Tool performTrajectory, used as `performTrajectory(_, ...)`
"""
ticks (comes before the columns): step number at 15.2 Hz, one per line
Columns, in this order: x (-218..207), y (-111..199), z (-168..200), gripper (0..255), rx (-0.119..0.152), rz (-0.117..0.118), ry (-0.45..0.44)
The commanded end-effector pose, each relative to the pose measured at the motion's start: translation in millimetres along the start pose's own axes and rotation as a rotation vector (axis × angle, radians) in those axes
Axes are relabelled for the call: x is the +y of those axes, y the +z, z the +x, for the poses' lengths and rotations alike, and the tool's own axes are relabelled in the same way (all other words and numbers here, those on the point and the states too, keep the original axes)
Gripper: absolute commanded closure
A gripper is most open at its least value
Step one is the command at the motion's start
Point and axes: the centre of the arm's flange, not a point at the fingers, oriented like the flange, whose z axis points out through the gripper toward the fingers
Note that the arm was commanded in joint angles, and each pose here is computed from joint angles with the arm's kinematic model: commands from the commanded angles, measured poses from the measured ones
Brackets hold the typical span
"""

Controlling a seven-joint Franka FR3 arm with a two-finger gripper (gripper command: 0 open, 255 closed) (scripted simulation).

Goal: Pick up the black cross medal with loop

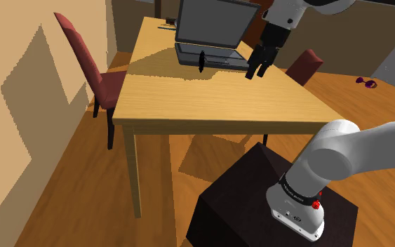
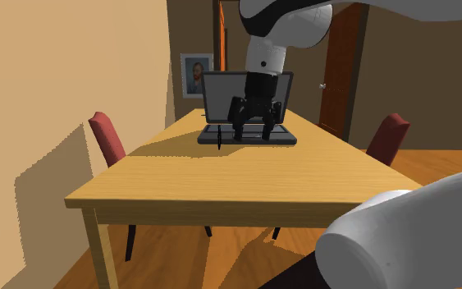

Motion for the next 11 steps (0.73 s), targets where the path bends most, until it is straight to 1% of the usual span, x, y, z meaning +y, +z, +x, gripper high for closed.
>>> performTrajectory(1, 0, 0, 0, 0, 0.0, 0.0, 0.0)
performTrajectory(6, -2, 2, 70, 0, -0.023, -0.032, 0.13)
performTrajectory(11, 5, 6, 139, 0, -0.046, -0.063, 0.259)
